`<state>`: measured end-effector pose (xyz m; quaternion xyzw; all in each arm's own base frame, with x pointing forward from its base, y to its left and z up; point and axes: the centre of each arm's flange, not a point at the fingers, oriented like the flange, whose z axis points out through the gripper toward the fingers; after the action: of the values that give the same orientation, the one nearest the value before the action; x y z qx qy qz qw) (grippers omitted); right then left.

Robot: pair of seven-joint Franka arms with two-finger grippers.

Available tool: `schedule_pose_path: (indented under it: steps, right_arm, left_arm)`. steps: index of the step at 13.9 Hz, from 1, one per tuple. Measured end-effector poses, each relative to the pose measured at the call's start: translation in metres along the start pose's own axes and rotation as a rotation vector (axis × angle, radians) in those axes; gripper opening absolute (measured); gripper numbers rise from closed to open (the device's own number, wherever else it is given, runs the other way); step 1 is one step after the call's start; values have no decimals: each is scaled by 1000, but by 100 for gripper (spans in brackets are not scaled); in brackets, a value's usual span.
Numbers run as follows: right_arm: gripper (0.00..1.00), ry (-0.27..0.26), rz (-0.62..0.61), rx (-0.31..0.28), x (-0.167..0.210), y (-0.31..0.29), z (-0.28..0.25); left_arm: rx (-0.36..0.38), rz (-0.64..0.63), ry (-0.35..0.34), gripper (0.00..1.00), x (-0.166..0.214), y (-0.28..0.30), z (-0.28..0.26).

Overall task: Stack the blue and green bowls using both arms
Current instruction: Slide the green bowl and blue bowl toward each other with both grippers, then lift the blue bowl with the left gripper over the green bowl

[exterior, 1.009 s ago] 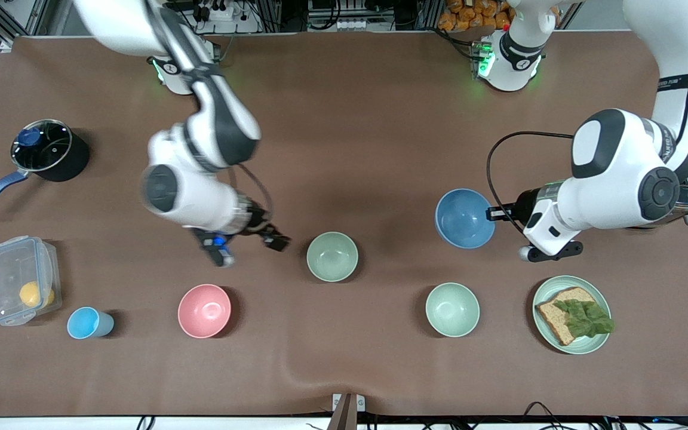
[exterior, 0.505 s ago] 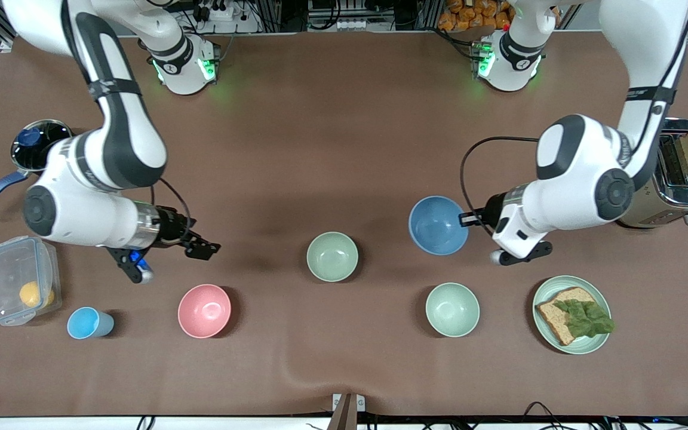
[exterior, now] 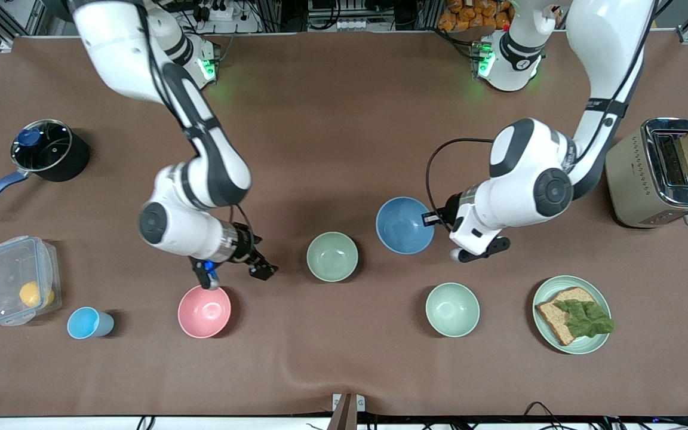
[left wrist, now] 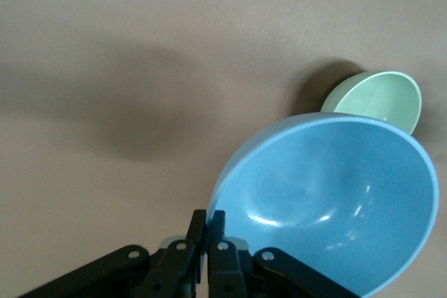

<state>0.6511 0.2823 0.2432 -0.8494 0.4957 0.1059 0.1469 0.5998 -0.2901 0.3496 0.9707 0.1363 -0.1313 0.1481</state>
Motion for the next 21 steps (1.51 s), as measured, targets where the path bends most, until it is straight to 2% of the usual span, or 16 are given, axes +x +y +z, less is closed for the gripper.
schedule_pose_path:
  steps: [4, 8, 14, 18, 21]
  right_arm:
    - [100, 33, 55, 43, -19, -15, 51]
    - [100, 58, 76, 75, -37, -15, 80]
    - [100, 59, 147, 91, -43, -19, 86]
    - [100, 59, 154, 91, -43, -19, 86]
    - [100, 66, 164, 95, -36, -20, 83]
  left_arm:
    - [-6, 30, -5, 5, -8, 20, 32]
    - [-11, 51, -6, 5, -21, 40, 58]
    - [-27, 55, -2, 5, -39, 73, 83]
    - [-54, 52, 13, 5, -32, 90, 93]
    - [-42, 52, 53, 5, -24, 94, 107]
